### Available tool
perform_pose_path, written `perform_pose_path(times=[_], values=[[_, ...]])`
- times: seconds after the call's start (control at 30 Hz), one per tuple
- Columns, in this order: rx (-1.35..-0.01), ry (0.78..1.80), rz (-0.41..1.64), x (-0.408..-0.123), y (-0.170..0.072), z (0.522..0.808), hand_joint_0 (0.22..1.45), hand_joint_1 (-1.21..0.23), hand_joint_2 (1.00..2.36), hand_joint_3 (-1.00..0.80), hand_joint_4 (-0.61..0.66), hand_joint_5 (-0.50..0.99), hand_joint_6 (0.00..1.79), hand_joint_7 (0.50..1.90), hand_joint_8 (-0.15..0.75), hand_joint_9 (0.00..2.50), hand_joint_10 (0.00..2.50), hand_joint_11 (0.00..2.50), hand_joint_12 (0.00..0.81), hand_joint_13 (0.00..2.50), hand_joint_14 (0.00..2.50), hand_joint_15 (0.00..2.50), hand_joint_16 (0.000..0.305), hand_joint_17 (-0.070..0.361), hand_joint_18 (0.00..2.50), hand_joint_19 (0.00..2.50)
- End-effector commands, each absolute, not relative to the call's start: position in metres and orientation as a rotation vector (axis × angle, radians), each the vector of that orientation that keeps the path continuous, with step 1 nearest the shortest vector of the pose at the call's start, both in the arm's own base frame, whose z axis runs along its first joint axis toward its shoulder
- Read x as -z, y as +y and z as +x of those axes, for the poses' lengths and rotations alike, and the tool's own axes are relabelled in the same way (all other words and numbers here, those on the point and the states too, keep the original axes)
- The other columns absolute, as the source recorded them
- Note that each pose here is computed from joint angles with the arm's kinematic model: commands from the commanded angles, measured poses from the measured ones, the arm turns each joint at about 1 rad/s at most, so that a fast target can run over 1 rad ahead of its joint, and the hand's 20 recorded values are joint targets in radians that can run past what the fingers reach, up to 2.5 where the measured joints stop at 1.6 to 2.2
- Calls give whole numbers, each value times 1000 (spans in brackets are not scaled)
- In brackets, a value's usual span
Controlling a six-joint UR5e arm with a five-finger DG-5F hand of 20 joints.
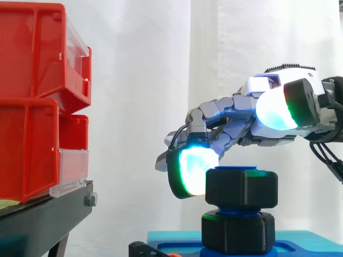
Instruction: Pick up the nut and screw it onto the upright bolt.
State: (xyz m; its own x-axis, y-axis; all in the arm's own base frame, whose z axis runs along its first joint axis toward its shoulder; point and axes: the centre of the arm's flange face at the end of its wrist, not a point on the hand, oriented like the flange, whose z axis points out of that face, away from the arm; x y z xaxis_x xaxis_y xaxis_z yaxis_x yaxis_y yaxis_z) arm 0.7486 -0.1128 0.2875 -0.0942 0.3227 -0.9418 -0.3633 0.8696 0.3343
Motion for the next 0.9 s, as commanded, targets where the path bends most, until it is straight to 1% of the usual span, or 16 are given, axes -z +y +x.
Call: perform_pose_path(times=[0.0, 0.37, 0.43, 0.47, 0.5, 0.6, 0.63, 0.67, 0.73, 0.77, 0.8, 0.83, 0.87], values=[[-572, 1565, -31, -287, -118, 747, 512, -224, 1000, -500, 219, -11, 502, 1371, 294, 825, 0, 0, 287, 381, 0, 0, 31, 71, 51, 0], [-570, 1566, -30, -289, -129, 745, 523, -246, 1000, -500, 169, 45, 500, 1392, 293, 1095, 0, 0, 262, 531, 0, 0, 26, 60, 190, 0], [-573, 1561, -33, -292, -129, 746, 524, -247, 1000, -500, 167, 44, 501, 1392, 292, 1094, 0, 0, 260, 535, 0, 0, 26, 59, 190, 0], [-572, 1556, -34, -294, -129, 746, 524, -247, 1000, -500, 164, 29, 501, 1362, 296, 1078, 0, 0, 261, 535, 0, 0, 26, 59, 191, 0], [-573, 1551, -38, -297, -129, 748, 524, -246, 1000, -500, 173, 20, 502, 1372, 294, 1071, 0, 0, 261, 534, 0, 0, 26, 59, 191, 0], [-573, 1532, -48, -311, -131, 751, 520, -241, 1000, -500, 190, -21, 502, 1356, 298, 1024, 0, 0, 274, 522, 0, 0, 27, 61, 184, 0], [-574, 1532, -52, -313, -131, 752, 519, -241, 1000, -500, 192, -32, 503, 1326, 301, 1019, 0, 0, 277, 520, 0, 0, 28, 62, 181, 0], [-578, 1537, -56, -322, -131, 753, 515, -242, 1000, -500, 200, -47, 503, 1283, 298, 1007, 0, 0, 282, 509, 0, 0, 28, 64, 179, 0], [-581, 1549, -59, -327, -131, 753, 514, -240, 1000, -500, 214, -62, 504, 1241, 297, 983, 0, 0, 285, 504, 0, 0, 29, 66, 169, 0], [-576, 1561, -61, -332, -131, 753, 512, -241, 1000, -500, 215, -78, 504, 1168, 300, 969, 0, 0, 290, 490, 0, 0, 30, 66, 165, 0], [-571, 1567, -65, -335, -131, 752, 511, -241, 1000, -500, 229, -85, 504, 1124, 300, 959, 0, 0, 292, 490, 0, 0, 30, 67, 165, 0], [-564, 1575, -70, -339, -131, 752, 508, -240, 1000, -500, 248, -106, 504, 1007, 299, 938, 0, 0, 297, 472, 0, 0, 31, 70, 140, 0], [-562, 1576, -72, -340, -131, 752, 506, -239, 1000, -500, 254, -118, 504, 942, 294, 920, 0, 0, 298, 463, 0, 0, 31, 70, 139, 0]])
